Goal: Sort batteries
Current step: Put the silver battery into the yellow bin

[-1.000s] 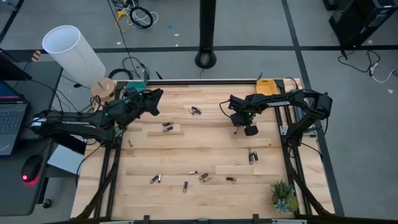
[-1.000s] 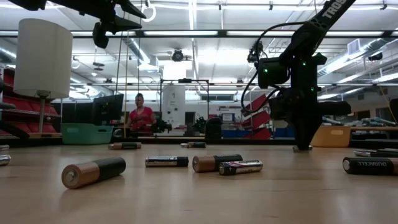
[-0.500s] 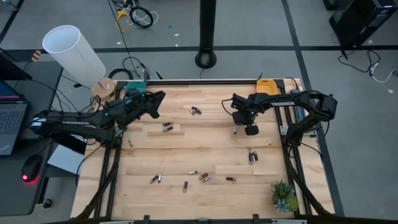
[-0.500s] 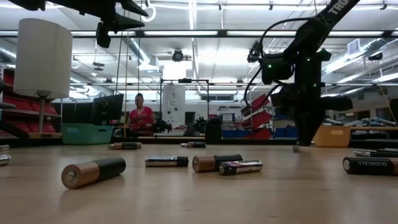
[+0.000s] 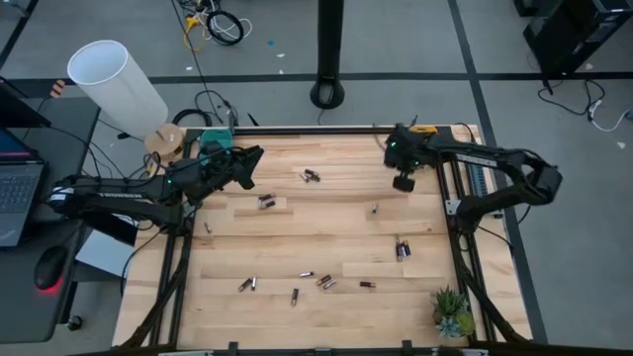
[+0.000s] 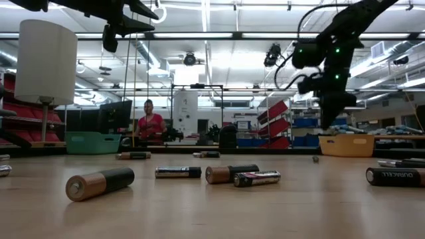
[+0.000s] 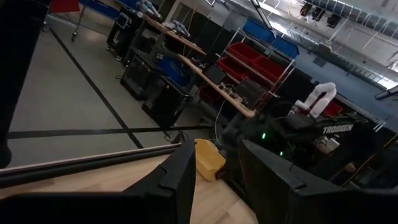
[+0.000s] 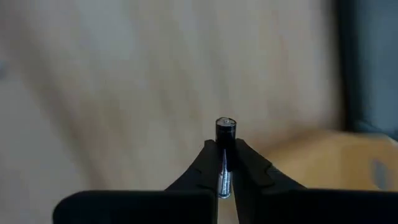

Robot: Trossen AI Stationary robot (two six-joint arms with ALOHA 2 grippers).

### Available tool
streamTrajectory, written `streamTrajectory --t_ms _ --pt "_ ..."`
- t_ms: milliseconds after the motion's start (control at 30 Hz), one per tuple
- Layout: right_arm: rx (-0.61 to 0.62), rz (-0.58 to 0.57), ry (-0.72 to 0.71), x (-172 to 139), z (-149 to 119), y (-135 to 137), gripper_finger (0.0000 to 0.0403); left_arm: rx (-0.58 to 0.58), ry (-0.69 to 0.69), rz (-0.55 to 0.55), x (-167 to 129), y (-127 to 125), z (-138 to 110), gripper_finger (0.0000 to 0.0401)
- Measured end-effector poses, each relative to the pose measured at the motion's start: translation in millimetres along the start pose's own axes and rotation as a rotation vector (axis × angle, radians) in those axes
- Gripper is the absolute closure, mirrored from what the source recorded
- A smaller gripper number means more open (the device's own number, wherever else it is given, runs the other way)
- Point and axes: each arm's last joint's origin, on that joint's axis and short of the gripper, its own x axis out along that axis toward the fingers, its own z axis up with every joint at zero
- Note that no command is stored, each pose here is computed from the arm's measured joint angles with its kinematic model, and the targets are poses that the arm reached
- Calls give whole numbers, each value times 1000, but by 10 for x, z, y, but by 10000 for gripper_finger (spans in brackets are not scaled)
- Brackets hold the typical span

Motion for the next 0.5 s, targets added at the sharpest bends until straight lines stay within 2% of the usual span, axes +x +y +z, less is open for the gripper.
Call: streamTrajectory --t_ms 267,367,500 --pt "374 -197 -36 -171 -313 -545 368 -4 -3 -2 0 -2 3 265" --pt "393 -195 -29 -134 -359 -632 363 -6 -5 -3 1 -4 5 265" --pt "377 -199 -6 -63 -315 -620 342 -17 -9 -6 1 -7 10 265"
